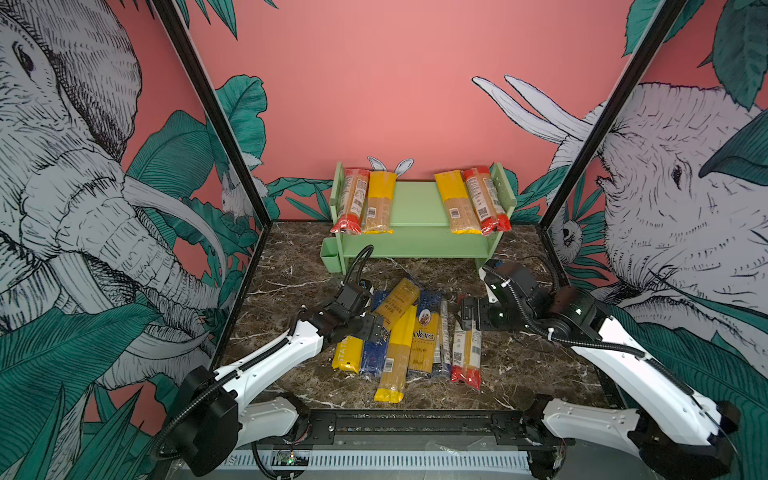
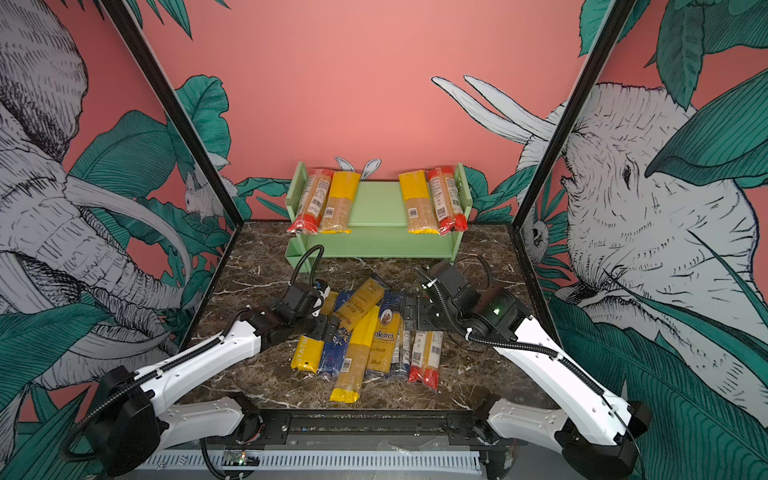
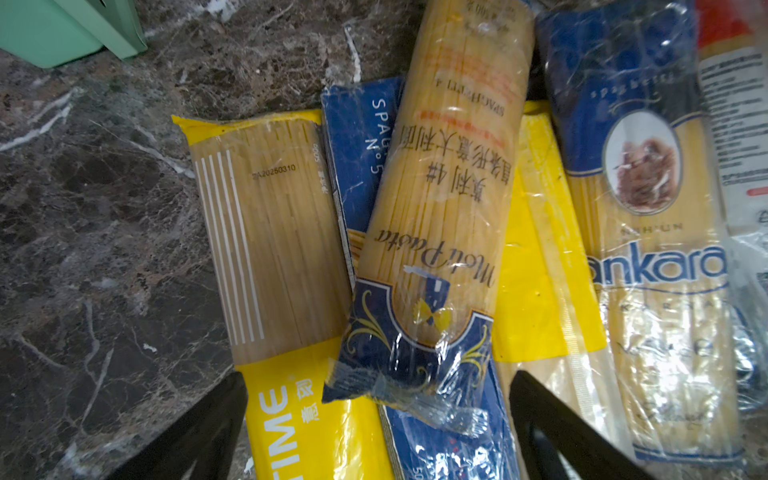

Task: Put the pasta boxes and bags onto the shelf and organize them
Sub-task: 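Lower the left gripper onto the clear Chinese-text spaghetti pack and close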

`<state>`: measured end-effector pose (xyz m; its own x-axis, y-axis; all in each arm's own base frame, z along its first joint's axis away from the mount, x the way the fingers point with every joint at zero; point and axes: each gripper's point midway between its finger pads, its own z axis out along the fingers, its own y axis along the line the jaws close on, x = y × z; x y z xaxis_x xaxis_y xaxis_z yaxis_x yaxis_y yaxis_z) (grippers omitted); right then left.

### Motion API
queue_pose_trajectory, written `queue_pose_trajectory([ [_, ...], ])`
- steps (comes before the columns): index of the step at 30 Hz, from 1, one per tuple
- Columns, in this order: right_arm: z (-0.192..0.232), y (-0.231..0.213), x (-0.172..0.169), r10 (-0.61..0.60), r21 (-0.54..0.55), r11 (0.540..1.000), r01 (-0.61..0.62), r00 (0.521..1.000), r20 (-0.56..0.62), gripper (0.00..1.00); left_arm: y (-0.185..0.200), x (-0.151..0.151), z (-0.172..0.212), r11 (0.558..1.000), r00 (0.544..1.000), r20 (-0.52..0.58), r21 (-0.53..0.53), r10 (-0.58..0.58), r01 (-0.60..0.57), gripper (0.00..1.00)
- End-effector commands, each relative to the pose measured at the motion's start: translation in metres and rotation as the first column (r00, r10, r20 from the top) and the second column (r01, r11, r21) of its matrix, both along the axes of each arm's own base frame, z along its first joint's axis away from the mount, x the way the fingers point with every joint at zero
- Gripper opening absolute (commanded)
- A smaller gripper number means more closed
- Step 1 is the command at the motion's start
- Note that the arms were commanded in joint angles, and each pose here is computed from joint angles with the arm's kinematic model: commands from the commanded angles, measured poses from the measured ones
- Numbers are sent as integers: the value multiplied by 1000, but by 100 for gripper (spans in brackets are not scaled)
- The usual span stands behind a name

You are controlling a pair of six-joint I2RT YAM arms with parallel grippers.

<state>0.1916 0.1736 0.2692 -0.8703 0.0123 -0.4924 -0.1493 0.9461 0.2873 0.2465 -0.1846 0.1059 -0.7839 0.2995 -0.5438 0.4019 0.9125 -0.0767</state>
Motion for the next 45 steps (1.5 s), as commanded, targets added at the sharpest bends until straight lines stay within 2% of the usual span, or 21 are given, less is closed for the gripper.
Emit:
queue_pose_trajectory([
  [1, 2, -4, -3, -23, 40, 999, 23, 1000, 9, 99, -9, -5, -7, 999, 999, 2, 20, -46, 46, 99],
  [5, 2, -7, -5, -46, 61, 997, 46, 999, 11, 99, -18, -6, -13, 996, 997, -12, 24, -80, 81, 99],
  [7, -10, -12, -8, -60, 44, 997, 61, 998, -7, 99, -21, -5, -16, 995, 995, -16, 30, -96, 96, 99],
  [22, -18, -26, -12, -96, 21, 995, 96, 995, -3, 99, -39, 17, -40, 980, 986, -17, 111, -165, 166, 99],
  [30, -17, -32, -10, -105, 12, 994, 104, 995, 2, 99, -49, 28, -48, 973, 981, -12, 131, -192, 192, 99],
  [38, -13, -35, -8, -116, 14, 993, 116, 993, 7, 99, -49, 26, -71, 970, 981, -52, 143, -190, 195, 98],
  [42, -11, -37, -9, -122, 15, 992, 122, 992, 11, 99, -47, 25, -79, 970, 981, -73, 152, -180, 190, 94],
  [44, -11, -38, -9, -126, 19, 992, 126, 992, 12, 99, -46, 24, -82, 970, 981, -86, 155, -173, 185, 86],
  [45, -11, -38, -10, -128, 22, 992, 128, 992, 12, 99, -46, 23, -84, 970, 981, -92, 158, -170, 183, 78],
])
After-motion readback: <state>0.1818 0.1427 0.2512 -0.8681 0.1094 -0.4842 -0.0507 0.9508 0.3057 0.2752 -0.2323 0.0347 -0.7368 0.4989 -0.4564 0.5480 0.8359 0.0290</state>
